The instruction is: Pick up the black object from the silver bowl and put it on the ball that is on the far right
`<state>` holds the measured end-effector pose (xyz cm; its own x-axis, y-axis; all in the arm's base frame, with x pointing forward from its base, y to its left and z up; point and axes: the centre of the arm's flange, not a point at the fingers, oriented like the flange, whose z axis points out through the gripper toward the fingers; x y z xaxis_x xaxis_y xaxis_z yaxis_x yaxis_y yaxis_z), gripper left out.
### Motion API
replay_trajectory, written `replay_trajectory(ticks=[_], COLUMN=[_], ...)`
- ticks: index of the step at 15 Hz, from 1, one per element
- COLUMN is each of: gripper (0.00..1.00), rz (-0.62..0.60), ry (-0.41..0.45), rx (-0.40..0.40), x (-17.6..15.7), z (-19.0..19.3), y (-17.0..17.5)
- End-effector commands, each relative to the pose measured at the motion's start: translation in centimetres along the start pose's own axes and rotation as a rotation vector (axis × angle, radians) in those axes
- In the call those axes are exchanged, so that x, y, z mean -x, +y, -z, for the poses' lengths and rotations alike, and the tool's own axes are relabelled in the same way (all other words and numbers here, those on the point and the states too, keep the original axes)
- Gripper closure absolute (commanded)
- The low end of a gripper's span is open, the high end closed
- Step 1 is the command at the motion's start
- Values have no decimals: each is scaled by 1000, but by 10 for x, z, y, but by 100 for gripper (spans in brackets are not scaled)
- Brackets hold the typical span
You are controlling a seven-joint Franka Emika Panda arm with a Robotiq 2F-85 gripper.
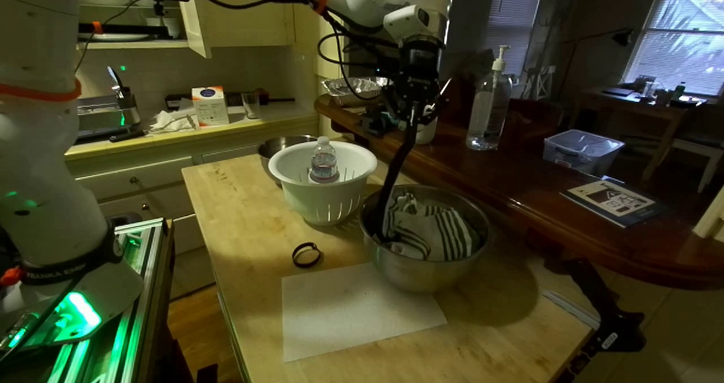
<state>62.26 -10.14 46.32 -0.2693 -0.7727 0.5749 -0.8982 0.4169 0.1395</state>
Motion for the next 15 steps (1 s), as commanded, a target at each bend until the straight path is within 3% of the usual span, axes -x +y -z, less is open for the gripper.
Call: replay_trajectory(ticks=[1, 6, 9, 10, 15], gripper=[98, 98, 98, 93, 98], rz=[3, 24, 38, 42, 131], ry=[18, 35, 3, 26, -50], rx=[43, 57, 4, 38, -42], x=[13, 38, 32, 35, 24], z=[-18, -31, -19, -27, -21], y=[0, -9, -16, -10, -16])
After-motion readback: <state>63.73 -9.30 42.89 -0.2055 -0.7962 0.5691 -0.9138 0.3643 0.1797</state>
